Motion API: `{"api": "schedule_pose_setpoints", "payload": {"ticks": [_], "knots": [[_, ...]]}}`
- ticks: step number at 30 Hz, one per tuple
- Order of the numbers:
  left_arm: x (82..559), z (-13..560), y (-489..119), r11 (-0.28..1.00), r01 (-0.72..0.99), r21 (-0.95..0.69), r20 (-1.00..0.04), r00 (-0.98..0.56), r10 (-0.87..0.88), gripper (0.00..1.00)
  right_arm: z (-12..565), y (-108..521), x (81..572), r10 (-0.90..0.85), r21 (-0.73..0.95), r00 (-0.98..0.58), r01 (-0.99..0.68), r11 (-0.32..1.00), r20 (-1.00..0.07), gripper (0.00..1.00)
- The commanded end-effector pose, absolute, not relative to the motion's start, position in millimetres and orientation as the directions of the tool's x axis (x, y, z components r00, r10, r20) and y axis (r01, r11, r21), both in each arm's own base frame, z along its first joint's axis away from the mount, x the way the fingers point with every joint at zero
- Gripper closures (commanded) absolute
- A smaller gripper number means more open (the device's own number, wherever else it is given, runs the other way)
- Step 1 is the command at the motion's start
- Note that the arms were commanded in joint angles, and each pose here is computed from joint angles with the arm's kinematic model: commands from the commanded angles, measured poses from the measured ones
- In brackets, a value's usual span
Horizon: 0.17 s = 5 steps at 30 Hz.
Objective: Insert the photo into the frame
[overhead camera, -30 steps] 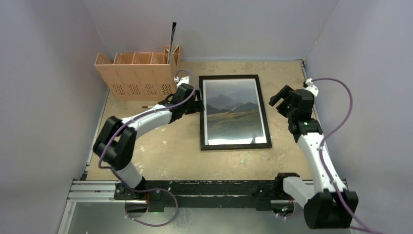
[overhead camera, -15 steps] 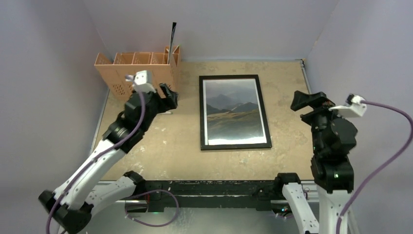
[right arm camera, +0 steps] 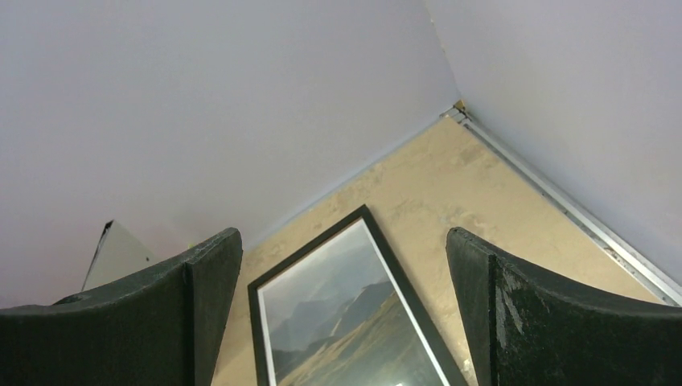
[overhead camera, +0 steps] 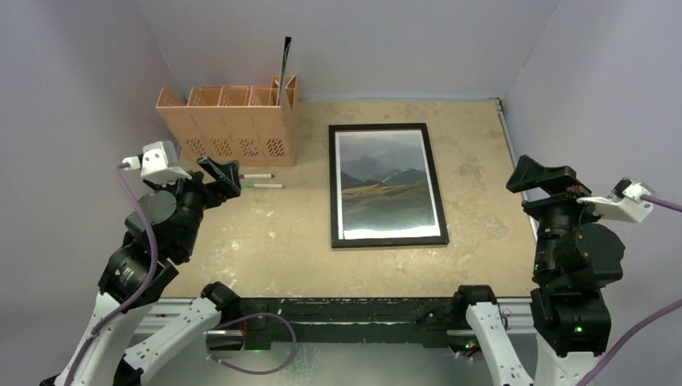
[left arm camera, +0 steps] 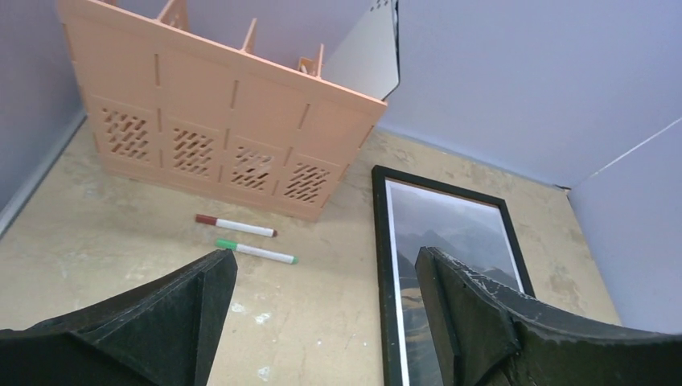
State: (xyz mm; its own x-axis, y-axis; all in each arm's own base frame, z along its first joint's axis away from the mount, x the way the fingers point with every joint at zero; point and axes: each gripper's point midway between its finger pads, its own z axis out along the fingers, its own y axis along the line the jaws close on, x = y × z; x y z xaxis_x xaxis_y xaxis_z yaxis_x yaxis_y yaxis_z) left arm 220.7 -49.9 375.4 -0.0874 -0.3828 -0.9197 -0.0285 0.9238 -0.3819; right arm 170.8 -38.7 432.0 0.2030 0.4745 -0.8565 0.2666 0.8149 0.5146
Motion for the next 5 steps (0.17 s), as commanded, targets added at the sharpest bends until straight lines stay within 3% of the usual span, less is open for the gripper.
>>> {"api": "schedule_pose_setpoints", "payload": {"ticks": [1,5], "knots": [[204.8,386.2,-23.8,0.929,-0.095,-0.357,-0.931,-0.047,-0.362,0.12,447.5,-48.3,159.1,0.462,0.525,0.259,0.292,0.799,-0.848,0.01],[203.2,384.7,-16.5,0.923,-0.128,-0.362,-0.929,-0.03,-0.368,0.1,442.1,-47.0,162.3,0.472,0.528,0.244,0.295,0.796,-0.847,0.01]]}}
